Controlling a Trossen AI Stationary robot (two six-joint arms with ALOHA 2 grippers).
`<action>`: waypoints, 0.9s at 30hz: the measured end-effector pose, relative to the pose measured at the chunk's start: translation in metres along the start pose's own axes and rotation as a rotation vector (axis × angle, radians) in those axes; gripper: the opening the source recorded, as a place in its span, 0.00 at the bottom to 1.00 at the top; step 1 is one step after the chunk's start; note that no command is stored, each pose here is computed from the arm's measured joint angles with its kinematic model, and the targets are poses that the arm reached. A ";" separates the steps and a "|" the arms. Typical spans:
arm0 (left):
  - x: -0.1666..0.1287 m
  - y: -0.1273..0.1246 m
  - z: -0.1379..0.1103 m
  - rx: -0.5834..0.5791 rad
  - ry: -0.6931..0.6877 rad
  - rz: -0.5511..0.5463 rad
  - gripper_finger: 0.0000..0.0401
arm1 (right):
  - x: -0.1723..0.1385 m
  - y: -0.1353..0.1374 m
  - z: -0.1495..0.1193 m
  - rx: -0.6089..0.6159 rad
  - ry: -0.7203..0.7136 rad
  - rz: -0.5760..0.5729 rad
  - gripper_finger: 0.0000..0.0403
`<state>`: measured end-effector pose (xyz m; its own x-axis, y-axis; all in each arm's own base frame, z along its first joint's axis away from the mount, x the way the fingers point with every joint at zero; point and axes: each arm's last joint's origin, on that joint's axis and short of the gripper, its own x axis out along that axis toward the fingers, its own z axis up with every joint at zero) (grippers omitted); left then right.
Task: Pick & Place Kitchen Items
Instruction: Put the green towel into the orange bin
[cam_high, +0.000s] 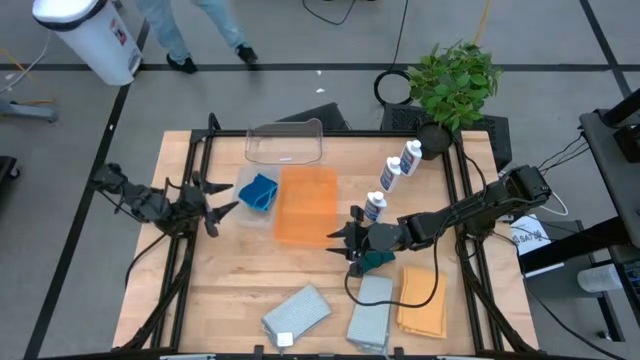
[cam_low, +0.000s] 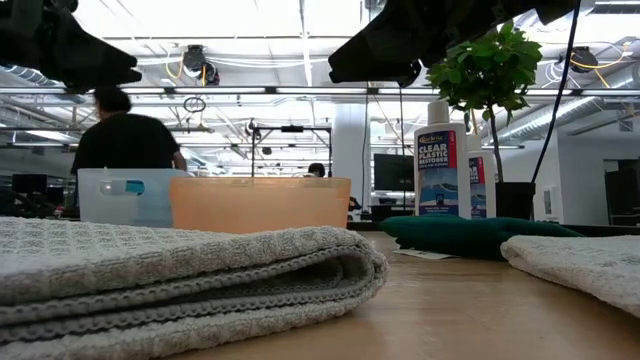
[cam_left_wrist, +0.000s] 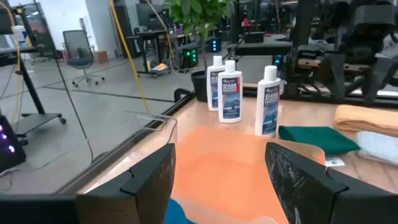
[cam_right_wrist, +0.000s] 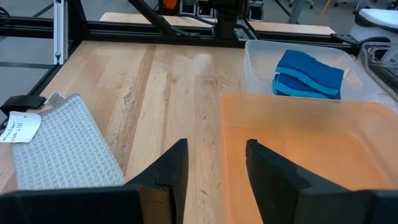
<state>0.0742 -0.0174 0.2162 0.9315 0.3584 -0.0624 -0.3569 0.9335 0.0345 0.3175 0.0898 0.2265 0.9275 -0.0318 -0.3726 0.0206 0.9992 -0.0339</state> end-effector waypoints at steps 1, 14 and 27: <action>-0.001 0.001 -0.001 0.003 0.000 -0.005 0.64 | 0.000 0.000 0.000 -0.001 0.002 0.000 0.32; -0.005 0.003 -0.003 -0.042 0.007 -0.124 0.64 | 0.000 0.000 -0.001 0.030 0.007 -0.001 0.32; -0.005 -0.008 -0.003 -0.068 -0.036 -0.413 0.64 | 0.001 -0.002 0.000 0.028 0.002 -0.007 0.32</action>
<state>0.0725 -0.0266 0.2134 0.9987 -0.0457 -0.0226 0.0445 0.9977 -0.0520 0.3180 0.0876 0.2264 0.9266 -0.0384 -0.3742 0.0374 0.9993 -0.0101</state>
